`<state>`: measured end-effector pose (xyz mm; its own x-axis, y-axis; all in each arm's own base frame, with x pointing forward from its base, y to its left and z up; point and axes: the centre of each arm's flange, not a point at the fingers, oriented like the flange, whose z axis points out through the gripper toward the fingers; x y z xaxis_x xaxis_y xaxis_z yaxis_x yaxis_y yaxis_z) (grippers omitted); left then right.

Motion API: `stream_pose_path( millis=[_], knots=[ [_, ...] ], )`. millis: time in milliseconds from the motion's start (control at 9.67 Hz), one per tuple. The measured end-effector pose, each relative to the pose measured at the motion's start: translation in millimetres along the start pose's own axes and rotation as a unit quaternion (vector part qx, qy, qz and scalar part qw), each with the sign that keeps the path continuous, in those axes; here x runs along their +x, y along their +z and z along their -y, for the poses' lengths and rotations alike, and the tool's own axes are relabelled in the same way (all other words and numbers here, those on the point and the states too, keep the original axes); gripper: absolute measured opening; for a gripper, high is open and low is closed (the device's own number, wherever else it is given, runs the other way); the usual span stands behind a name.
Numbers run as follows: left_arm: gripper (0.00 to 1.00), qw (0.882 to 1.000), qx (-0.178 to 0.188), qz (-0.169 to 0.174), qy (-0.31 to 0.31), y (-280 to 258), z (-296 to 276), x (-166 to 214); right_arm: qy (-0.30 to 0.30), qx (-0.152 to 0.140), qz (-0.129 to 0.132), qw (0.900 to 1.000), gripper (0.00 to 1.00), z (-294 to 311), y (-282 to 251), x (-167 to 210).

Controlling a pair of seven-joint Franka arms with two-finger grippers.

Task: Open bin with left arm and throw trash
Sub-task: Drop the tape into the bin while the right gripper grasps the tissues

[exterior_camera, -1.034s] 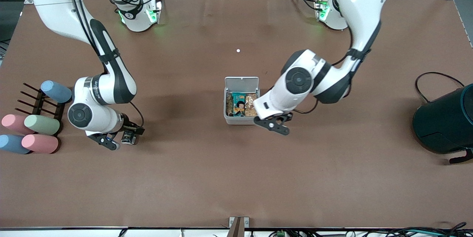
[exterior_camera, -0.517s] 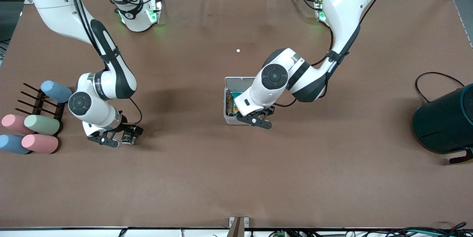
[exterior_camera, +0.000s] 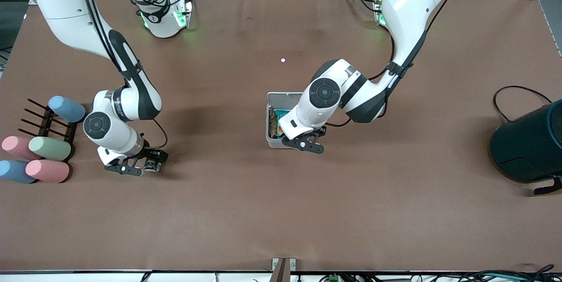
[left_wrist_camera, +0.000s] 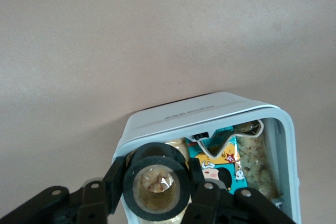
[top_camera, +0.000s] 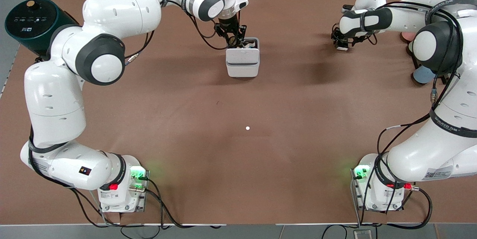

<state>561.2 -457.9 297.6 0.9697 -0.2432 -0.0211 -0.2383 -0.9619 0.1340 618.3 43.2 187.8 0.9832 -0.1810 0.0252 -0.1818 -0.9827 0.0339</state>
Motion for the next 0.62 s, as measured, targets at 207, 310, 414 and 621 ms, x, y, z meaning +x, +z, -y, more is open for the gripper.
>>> stream_pose_path(
  millis=[207,310,414,621],
  knots=[
    [0.82,1.000,0.015,-0.002,0.007,3.3,3.8,-0.1,-0.003,0.000,0.001,1.000,0.73,1.2,0.2,-0.6],
    [0.96,1.000,0.017,-0.003,0.008,3.7,5.2,0.3,-0.004,0.001,0.002,1.000,0.56,2.7,0.3,-1.2],
    [1.00,1.000,0.017,-0.003,0.007,3.7,5.6,0.4,-0.005,0.001,0.002,1.000,0.40,3.8,-0.4,-1.3],
    [1.00,1.000,0.020,-0.001,0.006,2.8,8.1,1.3,-0.004,-0.006,0.023,1.000,0.35,2.8,-2.2,-3.3]
  ],
)
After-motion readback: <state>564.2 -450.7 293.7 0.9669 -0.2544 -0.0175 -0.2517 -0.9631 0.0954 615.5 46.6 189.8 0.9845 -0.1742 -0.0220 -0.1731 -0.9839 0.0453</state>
